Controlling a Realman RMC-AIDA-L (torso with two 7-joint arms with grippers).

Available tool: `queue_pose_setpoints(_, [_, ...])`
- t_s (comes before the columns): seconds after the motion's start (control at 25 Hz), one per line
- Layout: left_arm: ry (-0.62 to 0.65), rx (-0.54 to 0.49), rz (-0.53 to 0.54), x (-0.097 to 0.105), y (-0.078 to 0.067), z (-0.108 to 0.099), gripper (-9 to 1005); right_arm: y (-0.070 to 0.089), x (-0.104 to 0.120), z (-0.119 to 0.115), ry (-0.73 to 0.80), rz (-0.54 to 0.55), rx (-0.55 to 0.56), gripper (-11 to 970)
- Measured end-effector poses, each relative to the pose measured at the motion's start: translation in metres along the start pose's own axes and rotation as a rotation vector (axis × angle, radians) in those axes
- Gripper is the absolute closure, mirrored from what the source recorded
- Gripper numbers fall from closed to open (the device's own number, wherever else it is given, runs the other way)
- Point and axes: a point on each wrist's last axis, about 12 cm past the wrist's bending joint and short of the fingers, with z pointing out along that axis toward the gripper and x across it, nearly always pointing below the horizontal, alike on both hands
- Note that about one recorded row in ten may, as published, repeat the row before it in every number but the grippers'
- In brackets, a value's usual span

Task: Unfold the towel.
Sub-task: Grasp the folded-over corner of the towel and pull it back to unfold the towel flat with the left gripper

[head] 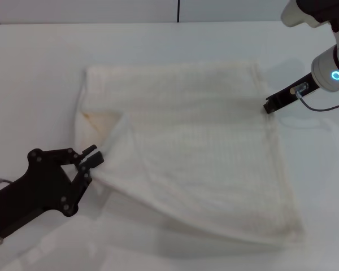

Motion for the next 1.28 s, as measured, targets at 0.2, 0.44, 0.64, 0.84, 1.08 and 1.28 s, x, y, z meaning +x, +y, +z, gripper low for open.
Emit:
queue_pose_setpoints(0.2, [-0.001, -0.010, -0.008, 0.001, -0.005, -0.006, 887, 0.000, 0.000, 0.000, -0.001, 0.001, 0.001, 960])
queue_pose_setpoints(0.44, [-0.002, -0.020, -0.011, 0.002, -0.010, -0.009, 882, -0.001, -0.002, -0.002, -0.014, 0.003, 0.001, 960])
queue_pose_setpoints(0.64, [0.006, -0.029, -0.015, 0.004, -0.011, -0.009, 835, -0.001, -0.006, -0.006, -0.051, 0.019, -0.011, 960])
queue_pose_setpoints(0.84, [0.005, -0.064, -0.009, 0.004, -0.009, -0.013, 620, -0.001, -0.007, -0.008, -0.063, 0.022, -0.016, 960])
queue_pose_setpoints(1.08, [0.003, -0.121, 0.003, 0.003, -0.003, -0.016, 382, -0.002, -0.010, -0.011, -0.098, 0.042, -0.031, 960])
queue_pose_setpoints(1.28, [0.078, -0.021, -0.027, 0.010, 0.003, 0.004, 216, 0.000, -0.014, -0.013, -0.112, 0.035, -0.032, 960])
